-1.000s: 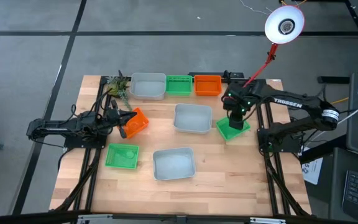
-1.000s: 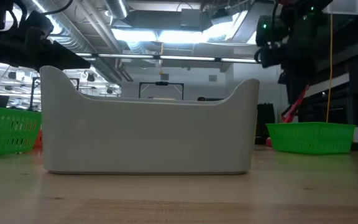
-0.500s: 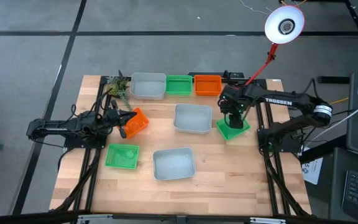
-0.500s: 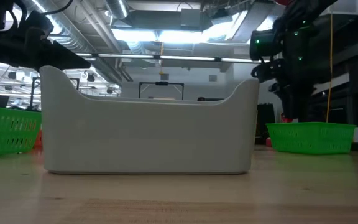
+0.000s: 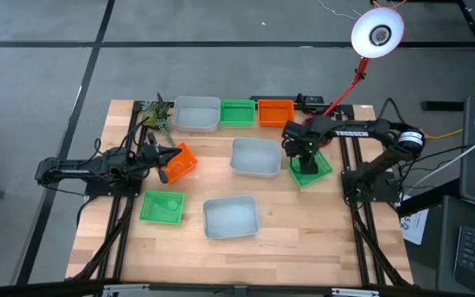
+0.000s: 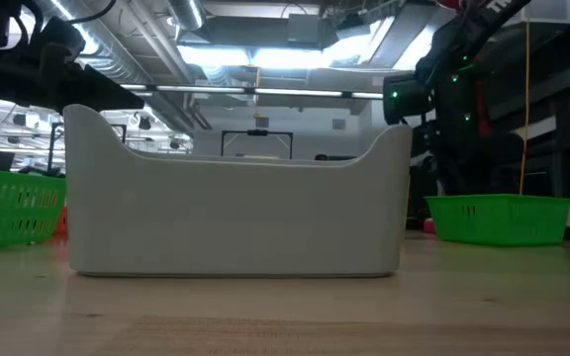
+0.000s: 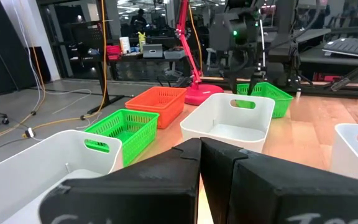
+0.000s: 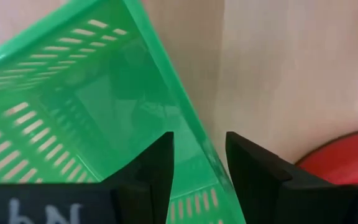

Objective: Stack baskets by color
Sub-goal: Stack the middle right green bin on top of the top green bin

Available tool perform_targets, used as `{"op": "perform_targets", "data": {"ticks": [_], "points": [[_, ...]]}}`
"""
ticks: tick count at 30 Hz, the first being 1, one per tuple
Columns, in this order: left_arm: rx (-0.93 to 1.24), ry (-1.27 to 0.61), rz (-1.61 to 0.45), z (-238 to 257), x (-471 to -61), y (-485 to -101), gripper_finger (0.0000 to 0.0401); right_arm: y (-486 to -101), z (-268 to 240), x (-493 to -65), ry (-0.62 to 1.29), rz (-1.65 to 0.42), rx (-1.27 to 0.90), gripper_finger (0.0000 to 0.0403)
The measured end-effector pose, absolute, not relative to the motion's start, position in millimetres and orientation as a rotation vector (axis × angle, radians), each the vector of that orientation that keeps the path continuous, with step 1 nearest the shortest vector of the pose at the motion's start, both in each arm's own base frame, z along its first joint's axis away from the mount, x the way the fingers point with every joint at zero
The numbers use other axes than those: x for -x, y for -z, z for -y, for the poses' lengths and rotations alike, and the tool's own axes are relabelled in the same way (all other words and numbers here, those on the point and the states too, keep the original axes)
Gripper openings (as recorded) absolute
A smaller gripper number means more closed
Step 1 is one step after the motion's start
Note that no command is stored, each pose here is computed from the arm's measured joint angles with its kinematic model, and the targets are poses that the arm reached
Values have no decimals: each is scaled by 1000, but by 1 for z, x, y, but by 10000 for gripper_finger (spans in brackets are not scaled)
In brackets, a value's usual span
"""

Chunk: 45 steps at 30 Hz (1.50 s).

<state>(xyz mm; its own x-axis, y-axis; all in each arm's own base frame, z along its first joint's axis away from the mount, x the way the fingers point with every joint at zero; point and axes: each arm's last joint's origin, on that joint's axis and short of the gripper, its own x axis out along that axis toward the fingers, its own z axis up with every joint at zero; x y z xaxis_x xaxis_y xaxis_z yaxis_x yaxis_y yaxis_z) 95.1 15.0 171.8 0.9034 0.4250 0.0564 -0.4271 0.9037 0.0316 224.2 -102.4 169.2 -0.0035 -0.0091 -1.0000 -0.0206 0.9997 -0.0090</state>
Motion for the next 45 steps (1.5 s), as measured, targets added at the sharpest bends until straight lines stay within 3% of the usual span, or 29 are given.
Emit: {"op": "perform_targets", "data": {"ticks": [6, 11, 15, 20, 28, 34, 40, 45], "points": [[-44, -440, 48, -15, -95, -172, 0, -161, 98, -228, 14, -1613, -26, 118], [-44, -440, 47, -15, -95, -172, 0, -163, 91, -228, 109, -1655, -95, 16], [-44, -440, 47, -15, -95, -172, 0, -179, 82, -227, 195, -1743, -68, 4], [-44, -440, 46, -15, -95, -172, 0, -226, 66, -238, 199, -1664, -15, 3], [-52, -440, 44, -15, -95, -171, 0, -334, 53, -273, 315, -1208, 134, 2], [-51, -440, 44, -15, -95, -171, 0, -391, 62, -297, 350, -785, 269, 1], [-52, -440, 44, -15, -95, -171, 0, -410, 88, -323, 290, -482, 362, 1], [-52, -441, 43, -15, -95, -171, 0, -385, 129, -351, 330, -468, 400, 1]]}}
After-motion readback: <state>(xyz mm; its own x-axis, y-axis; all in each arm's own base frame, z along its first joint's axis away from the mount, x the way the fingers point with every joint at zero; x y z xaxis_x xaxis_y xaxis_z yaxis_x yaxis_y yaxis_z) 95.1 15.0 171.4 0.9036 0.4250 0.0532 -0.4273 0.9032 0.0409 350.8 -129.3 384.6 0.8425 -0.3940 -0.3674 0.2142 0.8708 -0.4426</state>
